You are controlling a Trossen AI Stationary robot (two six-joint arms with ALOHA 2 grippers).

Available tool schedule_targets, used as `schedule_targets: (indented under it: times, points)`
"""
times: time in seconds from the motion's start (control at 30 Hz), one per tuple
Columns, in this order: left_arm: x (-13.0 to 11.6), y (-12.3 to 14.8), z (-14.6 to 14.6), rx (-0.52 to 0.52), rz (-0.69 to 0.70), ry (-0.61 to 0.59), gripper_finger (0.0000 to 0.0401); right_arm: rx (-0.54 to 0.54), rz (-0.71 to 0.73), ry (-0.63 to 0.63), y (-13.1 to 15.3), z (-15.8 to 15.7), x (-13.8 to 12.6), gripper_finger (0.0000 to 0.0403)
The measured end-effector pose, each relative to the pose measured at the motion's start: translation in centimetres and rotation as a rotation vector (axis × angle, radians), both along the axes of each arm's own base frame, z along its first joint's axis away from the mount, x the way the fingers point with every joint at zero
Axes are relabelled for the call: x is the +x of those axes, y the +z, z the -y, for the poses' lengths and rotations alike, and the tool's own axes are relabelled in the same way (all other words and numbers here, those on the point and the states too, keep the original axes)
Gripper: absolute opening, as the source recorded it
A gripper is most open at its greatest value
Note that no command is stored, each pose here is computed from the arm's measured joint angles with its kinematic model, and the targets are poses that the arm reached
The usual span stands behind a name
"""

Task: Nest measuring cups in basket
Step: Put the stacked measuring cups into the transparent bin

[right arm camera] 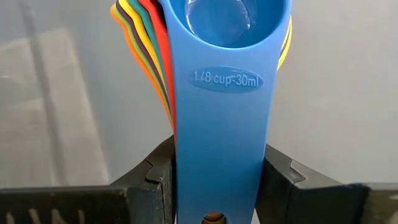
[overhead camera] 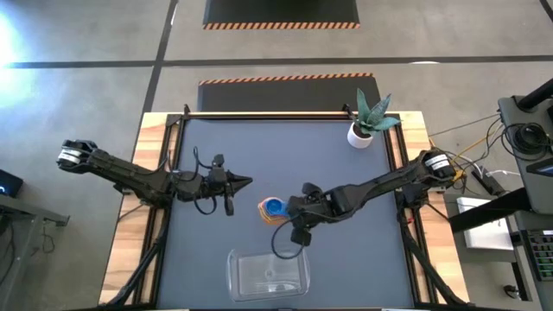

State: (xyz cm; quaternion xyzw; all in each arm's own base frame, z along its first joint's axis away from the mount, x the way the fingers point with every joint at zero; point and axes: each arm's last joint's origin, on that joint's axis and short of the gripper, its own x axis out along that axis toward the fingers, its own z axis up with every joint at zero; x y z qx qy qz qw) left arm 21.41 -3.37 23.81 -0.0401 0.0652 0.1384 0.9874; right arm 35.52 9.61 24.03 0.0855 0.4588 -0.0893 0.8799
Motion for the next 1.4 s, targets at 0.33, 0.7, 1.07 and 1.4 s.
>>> schedule_targets:
  times: [0.33, 0.7, 1.07, 1.4]
  points:
    - [0.0, 0.0, 0.0, -0.002, 0.002, 0.003, 0.0000, 0.062, 0.106, 0.056, 2.5, -4.6, -0.7, 0.0134]
    - [0.0, 0.1, -0.2, -0.022, 0.015, 0.013, 0.0000, 0.081, 0.199, 0.155, 3.8, -10.8, 1.8, 0.0134]
    - [0.0, 0.0, -0.2, -0.049, 0.019, 0.016, 0.0000, 0.093, 0.040, 0.213, -1.7, -14.0, 5.0, 0.0134]
    - [0.1, -0.1, -0.1, -0.100, 0.018, -0.012, 0.0000, 0.024, -0.066, 0.213, -5.0, -14.2, 5.3, 0.0154]
